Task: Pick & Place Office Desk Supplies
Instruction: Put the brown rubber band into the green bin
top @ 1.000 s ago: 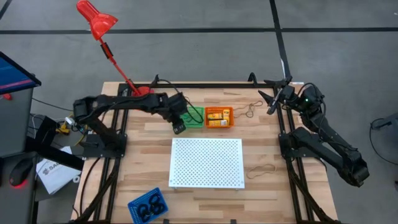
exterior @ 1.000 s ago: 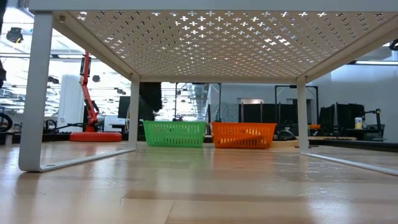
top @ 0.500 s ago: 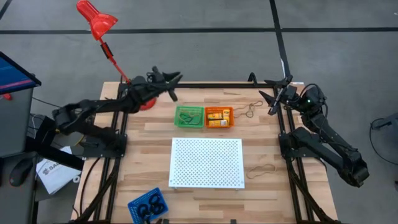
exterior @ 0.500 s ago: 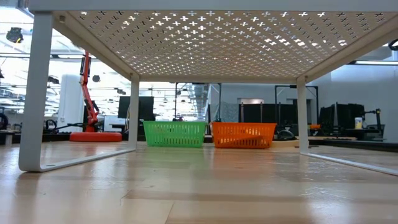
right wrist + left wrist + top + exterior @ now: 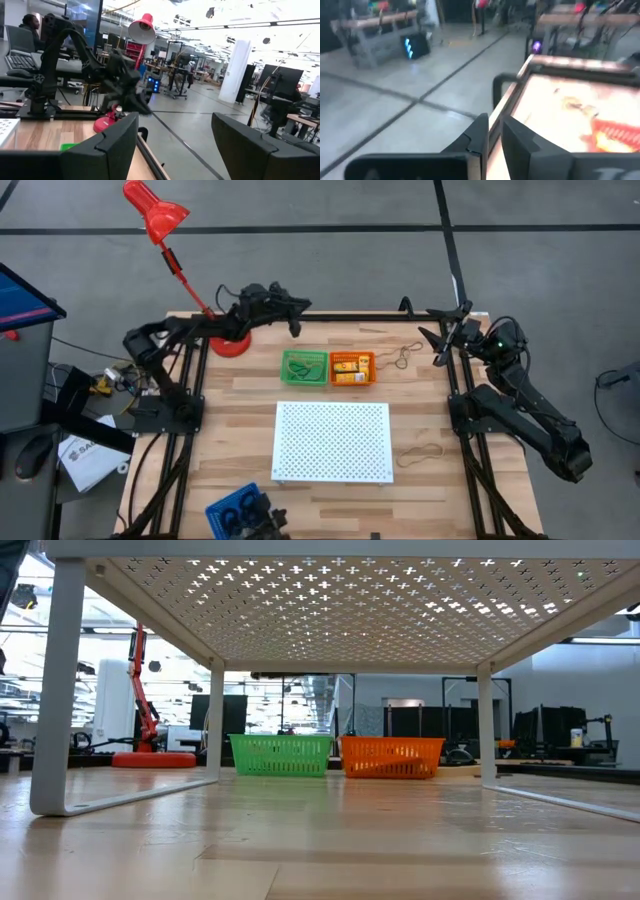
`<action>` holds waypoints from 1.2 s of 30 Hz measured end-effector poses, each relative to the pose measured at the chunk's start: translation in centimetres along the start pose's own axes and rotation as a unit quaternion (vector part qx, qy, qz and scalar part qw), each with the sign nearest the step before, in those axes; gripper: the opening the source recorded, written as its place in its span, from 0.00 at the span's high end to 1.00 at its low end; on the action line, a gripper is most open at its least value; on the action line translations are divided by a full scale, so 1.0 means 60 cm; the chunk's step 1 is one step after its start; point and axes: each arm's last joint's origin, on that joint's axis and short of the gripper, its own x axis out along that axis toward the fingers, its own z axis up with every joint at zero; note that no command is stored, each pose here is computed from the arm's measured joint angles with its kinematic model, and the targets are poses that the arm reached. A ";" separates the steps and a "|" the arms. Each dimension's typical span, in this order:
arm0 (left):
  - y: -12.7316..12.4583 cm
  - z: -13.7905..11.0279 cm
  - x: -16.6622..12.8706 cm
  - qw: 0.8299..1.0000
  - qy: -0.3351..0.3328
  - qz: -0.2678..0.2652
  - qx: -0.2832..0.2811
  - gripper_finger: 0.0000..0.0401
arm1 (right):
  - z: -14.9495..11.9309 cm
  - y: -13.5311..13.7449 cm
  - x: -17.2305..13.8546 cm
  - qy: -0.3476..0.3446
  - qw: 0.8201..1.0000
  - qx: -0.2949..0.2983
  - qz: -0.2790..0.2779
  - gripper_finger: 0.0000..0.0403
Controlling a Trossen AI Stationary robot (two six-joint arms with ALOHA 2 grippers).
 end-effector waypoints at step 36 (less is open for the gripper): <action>-0.003 0.030 0.064 0.991 -0.121 -0.059 0.016 0.96 | -0.007 0.001 0.000 0.020 1.000 0.002 0.001 0.38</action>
